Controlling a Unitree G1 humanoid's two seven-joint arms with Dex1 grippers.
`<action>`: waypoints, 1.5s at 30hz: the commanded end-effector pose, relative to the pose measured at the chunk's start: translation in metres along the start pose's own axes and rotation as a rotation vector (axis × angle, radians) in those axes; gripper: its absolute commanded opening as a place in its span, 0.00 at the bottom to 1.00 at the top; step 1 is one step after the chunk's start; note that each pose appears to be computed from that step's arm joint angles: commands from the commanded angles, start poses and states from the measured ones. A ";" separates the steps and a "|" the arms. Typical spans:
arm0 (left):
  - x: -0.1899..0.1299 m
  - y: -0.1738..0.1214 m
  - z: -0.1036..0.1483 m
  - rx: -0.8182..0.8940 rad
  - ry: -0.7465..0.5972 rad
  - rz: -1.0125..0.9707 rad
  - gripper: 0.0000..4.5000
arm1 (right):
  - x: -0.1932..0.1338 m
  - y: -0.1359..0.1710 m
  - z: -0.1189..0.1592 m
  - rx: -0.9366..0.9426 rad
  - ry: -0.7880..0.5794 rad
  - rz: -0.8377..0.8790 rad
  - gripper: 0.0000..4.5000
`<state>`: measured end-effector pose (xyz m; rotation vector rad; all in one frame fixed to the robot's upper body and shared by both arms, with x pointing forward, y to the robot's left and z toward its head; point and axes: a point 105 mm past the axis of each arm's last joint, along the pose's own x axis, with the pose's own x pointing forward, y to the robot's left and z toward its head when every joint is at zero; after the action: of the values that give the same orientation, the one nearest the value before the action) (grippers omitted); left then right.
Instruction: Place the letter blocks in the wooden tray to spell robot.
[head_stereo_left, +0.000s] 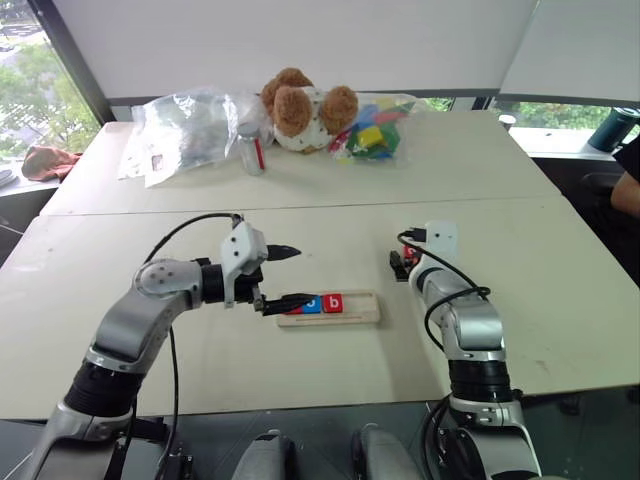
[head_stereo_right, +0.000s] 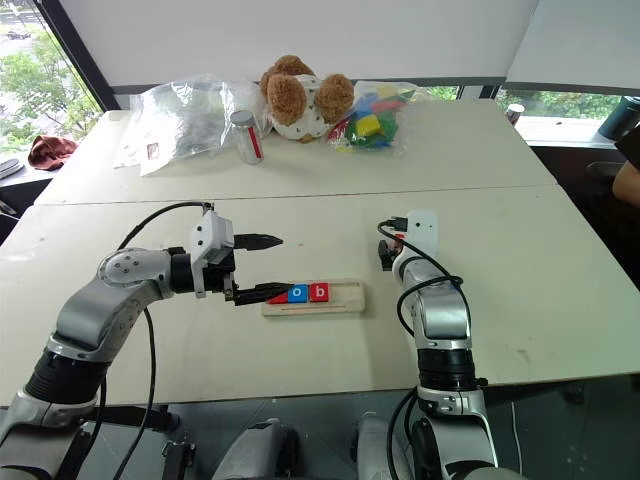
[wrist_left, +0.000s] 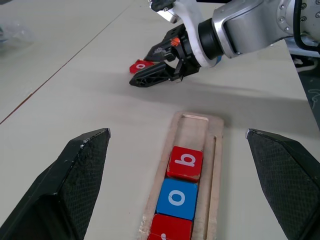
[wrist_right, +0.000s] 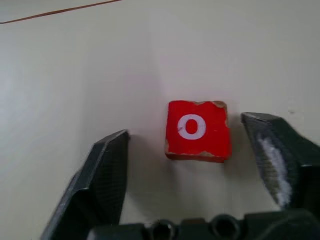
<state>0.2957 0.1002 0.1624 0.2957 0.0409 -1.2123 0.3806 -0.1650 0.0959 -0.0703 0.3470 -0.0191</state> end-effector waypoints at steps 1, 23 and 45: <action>-0.003 0.000 0.008 0.035 -0.021 0.014 1.00 | 0.001 -0.002 0.001 -0.002 -0.003 -0.020 0.36; 0.008 -0.045 -0.006 0.030 0.056 -0.271 1.00 | -0.107 0.010 -0.043 0.122 0.218 0.022 0.26; -0.007 -0.024 -0.001 0.038 0.069 -0.253 1.00 | -0.112 0.006 0.040 -0.204 -0.089 0.371 0.99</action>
<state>0.2723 0.0966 0.1446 0.3562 0.1650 -1.4316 0.2904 -0.1669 0.1611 -0.2007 0.3260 0.2138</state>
